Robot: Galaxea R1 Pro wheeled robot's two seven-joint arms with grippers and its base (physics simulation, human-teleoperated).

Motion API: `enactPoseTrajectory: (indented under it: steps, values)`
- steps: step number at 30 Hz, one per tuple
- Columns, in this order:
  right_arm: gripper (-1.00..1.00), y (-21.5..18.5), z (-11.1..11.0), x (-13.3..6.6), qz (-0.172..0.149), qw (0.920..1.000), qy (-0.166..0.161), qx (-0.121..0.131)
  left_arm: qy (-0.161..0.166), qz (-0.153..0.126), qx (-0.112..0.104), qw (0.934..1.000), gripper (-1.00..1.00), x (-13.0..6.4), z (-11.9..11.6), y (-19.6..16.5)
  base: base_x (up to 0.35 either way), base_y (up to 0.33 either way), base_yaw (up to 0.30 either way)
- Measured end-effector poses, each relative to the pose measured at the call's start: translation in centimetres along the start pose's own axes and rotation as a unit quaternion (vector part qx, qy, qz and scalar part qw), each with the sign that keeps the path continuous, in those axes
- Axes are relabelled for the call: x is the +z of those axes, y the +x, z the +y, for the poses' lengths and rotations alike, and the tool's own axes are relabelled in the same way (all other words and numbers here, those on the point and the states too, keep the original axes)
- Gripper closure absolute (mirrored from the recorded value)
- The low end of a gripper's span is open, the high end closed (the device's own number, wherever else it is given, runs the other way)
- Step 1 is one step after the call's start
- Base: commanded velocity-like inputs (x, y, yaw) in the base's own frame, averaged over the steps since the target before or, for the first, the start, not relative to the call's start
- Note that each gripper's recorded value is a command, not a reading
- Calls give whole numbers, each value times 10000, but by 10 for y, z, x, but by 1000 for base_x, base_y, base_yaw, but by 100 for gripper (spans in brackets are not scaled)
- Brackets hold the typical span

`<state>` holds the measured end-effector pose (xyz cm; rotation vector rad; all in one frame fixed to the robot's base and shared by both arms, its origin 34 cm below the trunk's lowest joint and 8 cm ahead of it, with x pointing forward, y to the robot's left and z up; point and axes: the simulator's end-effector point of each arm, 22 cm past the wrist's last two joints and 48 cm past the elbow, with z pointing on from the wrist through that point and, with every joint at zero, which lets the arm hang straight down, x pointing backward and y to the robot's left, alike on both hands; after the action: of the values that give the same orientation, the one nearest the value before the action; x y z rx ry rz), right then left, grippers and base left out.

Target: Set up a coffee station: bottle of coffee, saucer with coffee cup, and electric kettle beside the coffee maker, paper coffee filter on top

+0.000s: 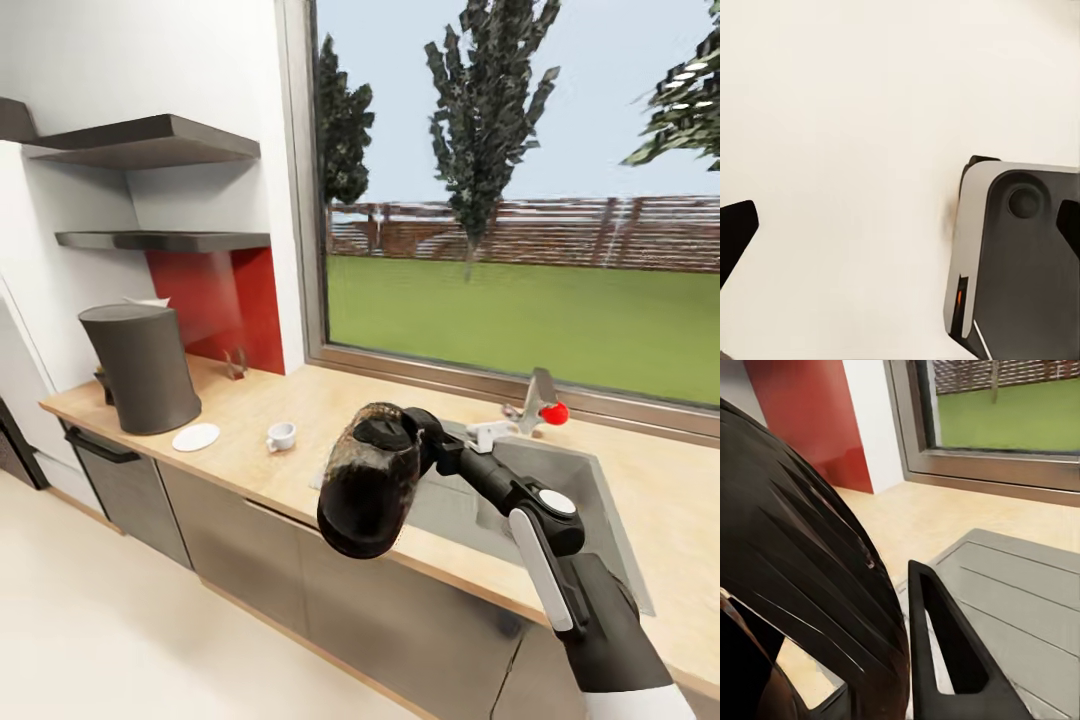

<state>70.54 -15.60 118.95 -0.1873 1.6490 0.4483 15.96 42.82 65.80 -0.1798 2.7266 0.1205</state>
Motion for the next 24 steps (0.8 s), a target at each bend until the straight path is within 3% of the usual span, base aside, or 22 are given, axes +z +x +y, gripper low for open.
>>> enactPoseTrajectory:
  steps: [8,14,18,19,21,23,24]
  values:
    - [100,-7,1,-3,-59,10000,5,-20,7,-60,-7,10000,-100,1,-1,-4,9,307,0]
    - [100,-8,7,-3,-57,10000,-36,-12,-20,-102,5,9999,-100,2,3,-8,174,293,0]
    - [100,-17,34,7,-131,9997,-226,26,-55,-110,17,9999,-100,1,8,-10,235,232,0]
    - [100,-29,38,15,-205,9997,-95,23,-52,-111,17,9999,-100,1,8,-10,183,140,0]
    - [100,-55,40,32,-259,9983,521,19,-42,-106,15,9999,-100,1,7,-9,86,59,0]
    - [100,-78,51,40,-311,9966,759,79,-33,-106,10,9999,-100,1,6,-9,35,24,0]
    - [100,-88,52,42,-331,9956,875,-54,-28,-101,6,9999,-100,1,5,-8,14,10,0]
